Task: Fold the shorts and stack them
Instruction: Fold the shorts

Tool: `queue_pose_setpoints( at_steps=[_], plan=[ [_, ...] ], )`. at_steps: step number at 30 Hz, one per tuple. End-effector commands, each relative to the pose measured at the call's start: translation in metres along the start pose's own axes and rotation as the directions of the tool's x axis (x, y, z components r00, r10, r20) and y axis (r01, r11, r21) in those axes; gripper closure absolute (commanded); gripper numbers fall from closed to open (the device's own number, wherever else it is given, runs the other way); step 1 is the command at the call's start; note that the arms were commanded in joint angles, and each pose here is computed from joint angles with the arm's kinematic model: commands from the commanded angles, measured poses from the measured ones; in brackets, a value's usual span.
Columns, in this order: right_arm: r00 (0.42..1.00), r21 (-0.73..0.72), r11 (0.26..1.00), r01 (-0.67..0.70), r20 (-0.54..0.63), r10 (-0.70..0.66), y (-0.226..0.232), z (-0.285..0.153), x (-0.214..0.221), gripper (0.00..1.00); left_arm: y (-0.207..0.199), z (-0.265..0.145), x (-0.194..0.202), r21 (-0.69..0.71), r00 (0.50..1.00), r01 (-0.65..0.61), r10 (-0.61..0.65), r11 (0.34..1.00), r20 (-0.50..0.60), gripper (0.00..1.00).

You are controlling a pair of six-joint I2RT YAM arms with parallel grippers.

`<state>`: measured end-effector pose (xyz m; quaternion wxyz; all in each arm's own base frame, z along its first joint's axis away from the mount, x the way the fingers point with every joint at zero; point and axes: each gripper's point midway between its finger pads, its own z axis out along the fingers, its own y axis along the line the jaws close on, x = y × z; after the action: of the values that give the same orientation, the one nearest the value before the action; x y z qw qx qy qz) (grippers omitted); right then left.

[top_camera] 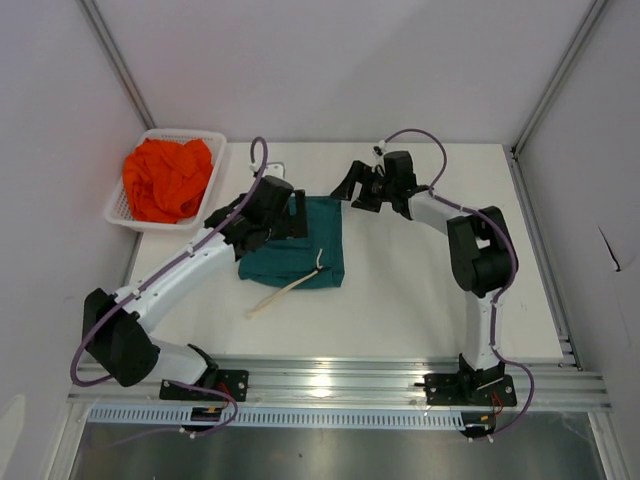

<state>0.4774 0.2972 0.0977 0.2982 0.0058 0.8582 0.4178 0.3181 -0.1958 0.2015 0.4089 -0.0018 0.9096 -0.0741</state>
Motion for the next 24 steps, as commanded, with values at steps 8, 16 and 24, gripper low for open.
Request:
queue_pose_setpoints(
  at_steps=[8, 16, 24],
  plan=[
    [0.99, 0.028, 0.999, 0.035, 0.138, -0.038, 0.045, -0.066, -0.011, 0.27, 0.063, 0.034, 0.054, -0.079, 0.965, 0.233, -0.24, 0.969, -0.107, 0.01],
    [0.998, -0.157, 0.986, 0.053, 0.032, -0.049, 0.08, -0.034, 0.024, 0.78, 0.087, 0.031, 0.055, -0.1, 0.947, 0.311, -0.317, 0.945, -0.046, 0.02],
    [0.998, -0.206, 0.978, -0.029, -0.055, 0.018, 0.078, 0.009, 0.049, 0.91, 0.1, 0.039, 0.074, -0.16, 0.946, 0.302, -0.316, 0.94, -0.069, 0.02]
  ],
)
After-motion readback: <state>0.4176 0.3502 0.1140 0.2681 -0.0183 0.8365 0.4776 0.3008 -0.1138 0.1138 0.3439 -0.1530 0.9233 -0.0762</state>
